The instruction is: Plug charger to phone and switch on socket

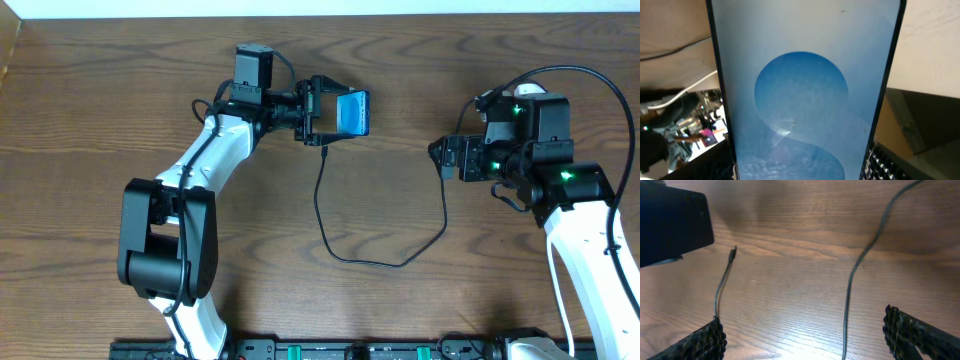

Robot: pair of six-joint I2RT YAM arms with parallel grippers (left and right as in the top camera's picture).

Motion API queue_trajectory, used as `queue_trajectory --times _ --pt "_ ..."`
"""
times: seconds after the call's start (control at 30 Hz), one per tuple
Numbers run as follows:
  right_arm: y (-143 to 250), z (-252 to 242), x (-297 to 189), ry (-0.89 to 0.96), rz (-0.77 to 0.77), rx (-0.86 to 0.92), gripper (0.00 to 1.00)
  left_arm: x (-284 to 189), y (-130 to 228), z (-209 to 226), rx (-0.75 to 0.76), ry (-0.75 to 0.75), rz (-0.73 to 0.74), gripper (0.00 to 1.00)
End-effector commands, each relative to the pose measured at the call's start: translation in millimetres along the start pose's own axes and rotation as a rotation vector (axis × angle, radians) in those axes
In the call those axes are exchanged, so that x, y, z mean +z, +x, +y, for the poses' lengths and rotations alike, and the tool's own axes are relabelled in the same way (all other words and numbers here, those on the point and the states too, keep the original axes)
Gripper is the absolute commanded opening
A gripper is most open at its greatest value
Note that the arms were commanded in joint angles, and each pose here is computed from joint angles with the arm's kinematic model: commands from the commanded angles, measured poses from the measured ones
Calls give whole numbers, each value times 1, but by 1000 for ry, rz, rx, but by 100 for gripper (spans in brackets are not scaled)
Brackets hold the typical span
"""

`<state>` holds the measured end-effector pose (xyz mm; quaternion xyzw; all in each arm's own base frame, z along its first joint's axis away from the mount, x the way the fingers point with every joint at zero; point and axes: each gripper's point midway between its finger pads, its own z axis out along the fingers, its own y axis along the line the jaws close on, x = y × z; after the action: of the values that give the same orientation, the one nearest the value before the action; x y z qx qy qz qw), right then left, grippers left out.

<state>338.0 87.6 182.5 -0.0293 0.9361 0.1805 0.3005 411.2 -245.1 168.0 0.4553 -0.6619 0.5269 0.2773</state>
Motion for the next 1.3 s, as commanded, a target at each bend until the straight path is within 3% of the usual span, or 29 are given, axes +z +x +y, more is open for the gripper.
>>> queue_trajectory --times 0.0,0.33,0.8,1.27 --pt "-10 14 -3 -76 -22 -3 99 -4 11 -8 137 23 -15 64" --pt "-22 47 6 -163 -65 -28 99 -2 -16 -17 368 52 -204 64" --pt "-39 105 46 -294 -121 -53 97 -8 -45 -11 308 35 -367 64" --pt "-27 127 100 -339 -68 2 78 2 -40 0 293 -4 -346 64"
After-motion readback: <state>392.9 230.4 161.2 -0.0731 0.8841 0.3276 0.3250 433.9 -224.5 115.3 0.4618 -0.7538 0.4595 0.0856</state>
